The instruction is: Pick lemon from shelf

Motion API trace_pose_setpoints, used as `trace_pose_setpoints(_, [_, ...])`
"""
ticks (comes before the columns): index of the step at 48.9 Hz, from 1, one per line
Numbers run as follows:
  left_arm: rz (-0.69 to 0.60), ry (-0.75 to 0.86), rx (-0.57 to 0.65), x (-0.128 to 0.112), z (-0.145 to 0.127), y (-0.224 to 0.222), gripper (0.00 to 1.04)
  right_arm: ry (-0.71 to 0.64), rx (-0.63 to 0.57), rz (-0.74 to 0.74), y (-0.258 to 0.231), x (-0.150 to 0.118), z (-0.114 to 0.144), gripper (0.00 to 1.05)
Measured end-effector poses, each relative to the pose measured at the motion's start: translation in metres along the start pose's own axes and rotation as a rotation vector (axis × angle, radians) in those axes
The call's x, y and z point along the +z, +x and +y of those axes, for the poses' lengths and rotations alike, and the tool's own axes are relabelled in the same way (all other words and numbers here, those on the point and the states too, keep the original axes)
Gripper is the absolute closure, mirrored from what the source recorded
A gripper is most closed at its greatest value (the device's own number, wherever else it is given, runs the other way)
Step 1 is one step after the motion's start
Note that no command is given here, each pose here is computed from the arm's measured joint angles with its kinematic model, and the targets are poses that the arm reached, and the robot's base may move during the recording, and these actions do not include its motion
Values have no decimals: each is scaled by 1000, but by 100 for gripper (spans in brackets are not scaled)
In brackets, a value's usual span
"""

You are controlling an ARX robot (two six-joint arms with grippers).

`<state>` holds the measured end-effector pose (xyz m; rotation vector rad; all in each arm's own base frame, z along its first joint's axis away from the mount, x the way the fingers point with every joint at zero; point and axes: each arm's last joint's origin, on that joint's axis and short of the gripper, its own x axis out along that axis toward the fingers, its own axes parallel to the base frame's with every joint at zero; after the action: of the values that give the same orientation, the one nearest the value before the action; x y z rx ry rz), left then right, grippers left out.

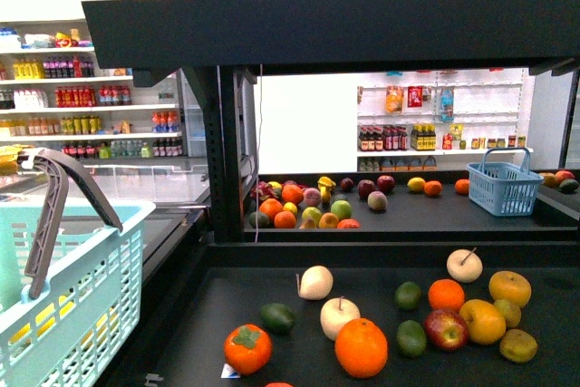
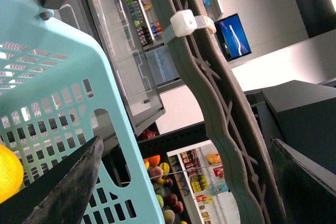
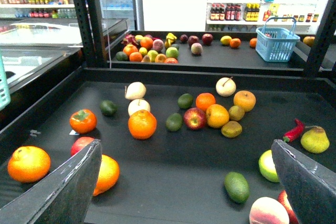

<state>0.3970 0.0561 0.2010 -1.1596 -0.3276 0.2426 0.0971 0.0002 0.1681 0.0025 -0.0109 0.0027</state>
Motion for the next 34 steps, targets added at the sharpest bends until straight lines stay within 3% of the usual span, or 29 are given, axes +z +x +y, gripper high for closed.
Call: trace_pose_setpoints(34, [-7, 29, -8, 9, -20, -4, 8, 0, 0, 0, 0, 0, 0, 8])
